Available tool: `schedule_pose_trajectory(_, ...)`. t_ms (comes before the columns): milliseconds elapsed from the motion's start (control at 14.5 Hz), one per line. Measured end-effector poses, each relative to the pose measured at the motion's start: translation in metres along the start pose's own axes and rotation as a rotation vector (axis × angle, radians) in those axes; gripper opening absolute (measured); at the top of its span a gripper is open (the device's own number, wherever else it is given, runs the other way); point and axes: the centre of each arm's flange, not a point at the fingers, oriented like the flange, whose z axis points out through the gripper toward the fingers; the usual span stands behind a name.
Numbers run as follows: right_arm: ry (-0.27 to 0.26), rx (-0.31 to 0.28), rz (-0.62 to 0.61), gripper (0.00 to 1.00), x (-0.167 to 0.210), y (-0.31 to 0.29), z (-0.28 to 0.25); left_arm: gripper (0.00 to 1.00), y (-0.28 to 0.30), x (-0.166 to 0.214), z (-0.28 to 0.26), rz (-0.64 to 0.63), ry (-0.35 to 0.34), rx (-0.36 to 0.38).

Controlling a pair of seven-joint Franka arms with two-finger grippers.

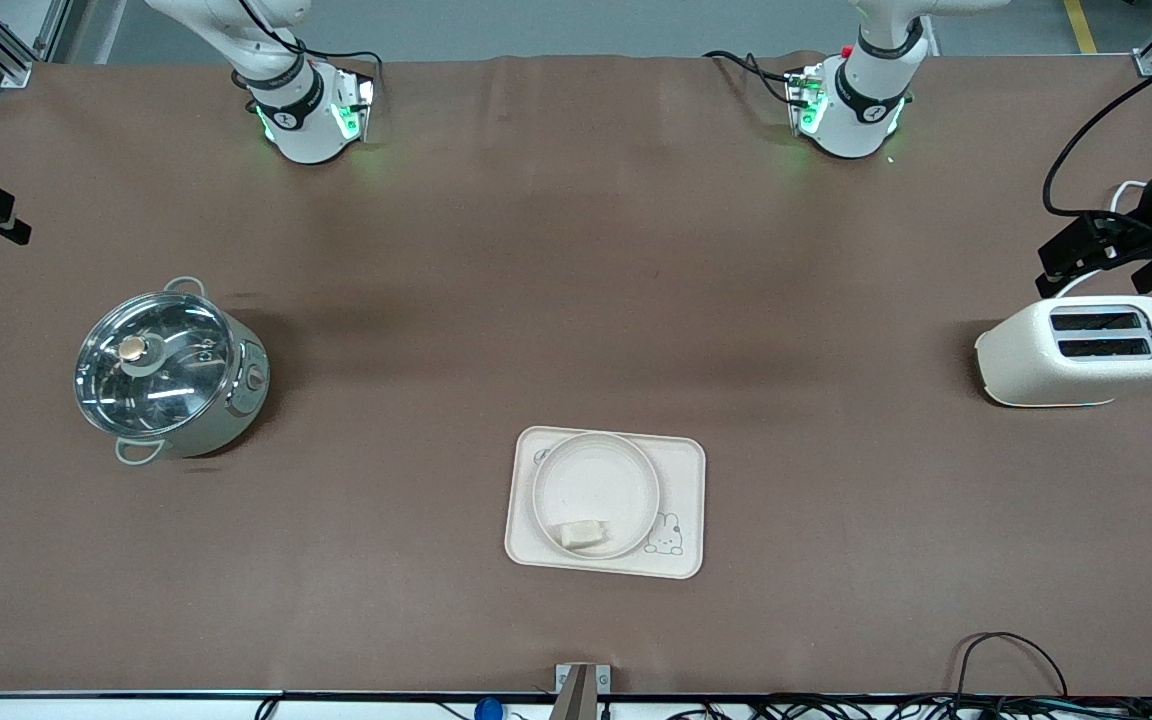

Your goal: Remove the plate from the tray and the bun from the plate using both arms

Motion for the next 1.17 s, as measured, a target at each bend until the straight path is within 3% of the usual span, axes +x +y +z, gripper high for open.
schedule_pose_trajectory(621,0.021,-0.004,-0.039,1.00,0.006,-0.021,0.000,1.00,-0.006,0.001,0.001,0.025,-0.003,0.001)
schedule_pose_trajectory(897,0.025,0.008,-0.021,1.00,0.026,-0.093,0.054,1.00,-0.008,0.009,-0.002,0.108,0.013,0.008)
schedule_pose_trajectory(1034,0.028,0.047,0.009,1.00,0.035,-0.149,0.092,1.00,-0.006,0.012,-0.003,0.115,0.017,0.018)
schedule_pose_trajectory(1172,0.011,0.125,0.065,1.00,0.044,-0.192,0.125,1.00,-0.007,0.012,-0.003,0.114,0.017,0.018)
